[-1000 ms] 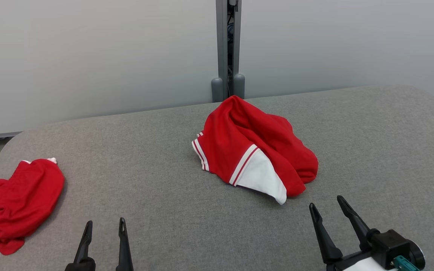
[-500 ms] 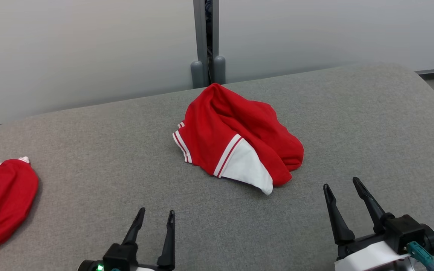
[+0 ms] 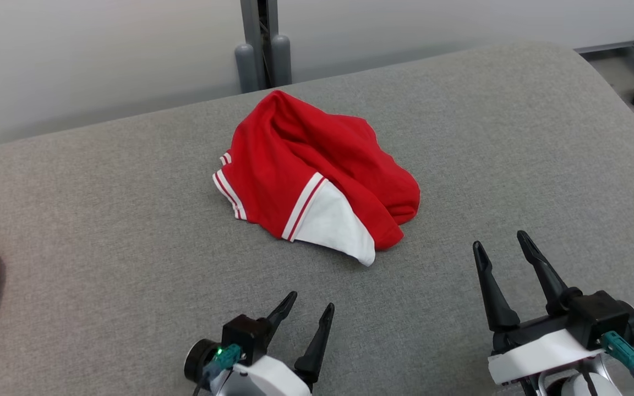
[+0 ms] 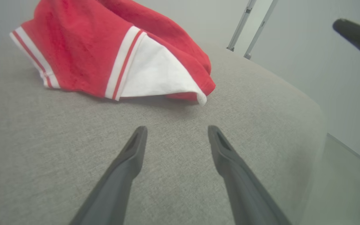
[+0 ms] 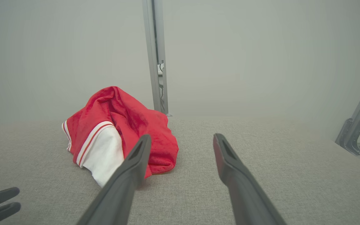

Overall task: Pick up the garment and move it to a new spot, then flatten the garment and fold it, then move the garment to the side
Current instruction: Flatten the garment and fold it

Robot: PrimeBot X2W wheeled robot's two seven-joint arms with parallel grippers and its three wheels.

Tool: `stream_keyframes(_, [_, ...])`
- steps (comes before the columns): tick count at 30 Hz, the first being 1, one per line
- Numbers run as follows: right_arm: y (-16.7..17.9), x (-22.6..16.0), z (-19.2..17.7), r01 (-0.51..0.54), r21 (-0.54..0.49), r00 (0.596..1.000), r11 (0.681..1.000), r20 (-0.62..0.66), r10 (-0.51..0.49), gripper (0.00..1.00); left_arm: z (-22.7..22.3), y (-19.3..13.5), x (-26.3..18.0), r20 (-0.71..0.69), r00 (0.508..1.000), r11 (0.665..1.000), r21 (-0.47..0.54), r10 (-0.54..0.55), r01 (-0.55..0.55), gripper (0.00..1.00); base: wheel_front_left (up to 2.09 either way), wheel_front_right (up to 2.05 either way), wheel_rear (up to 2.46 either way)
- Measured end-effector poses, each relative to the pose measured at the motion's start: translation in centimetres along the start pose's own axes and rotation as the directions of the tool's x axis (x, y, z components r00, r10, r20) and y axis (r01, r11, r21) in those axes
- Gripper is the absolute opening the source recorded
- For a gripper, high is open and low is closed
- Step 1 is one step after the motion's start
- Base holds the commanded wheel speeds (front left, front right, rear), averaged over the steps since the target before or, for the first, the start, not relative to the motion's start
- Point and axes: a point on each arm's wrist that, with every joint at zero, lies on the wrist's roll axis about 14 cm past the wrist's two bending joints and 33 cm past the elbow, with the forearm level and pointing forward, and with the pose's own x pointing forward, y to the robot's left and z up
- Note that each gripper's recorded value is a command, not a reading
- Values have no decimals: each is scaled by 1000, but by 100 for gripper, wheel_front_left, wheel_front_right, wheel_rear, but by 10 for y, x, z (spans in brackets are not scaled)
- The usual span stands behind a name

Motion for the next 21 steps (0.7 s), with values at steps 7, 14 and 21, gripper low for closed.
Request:
stream_keyframes(7, [-8, 4, -2, 26, 8, 1000, 1000, -7, -26, 100, -16, -19, 25, -106, 989, 990, -105, -102, 91, 100, 0, 0, 0])
stream_keyframes(14, [-18, 7, -5, 53, 4, 998, 999, -17, -53, 100, -21, -37, 46, -147, 973, 965, -219, -178, 144, 100, 0, 0, 0])
stream_keyframes(21, [-18, 11, -9, 54, 12, 998, 998, -30, -53, 100, -14, -36, 66, -142, 975, 953, -275, -173, 129, 100, 0, 0, 0])
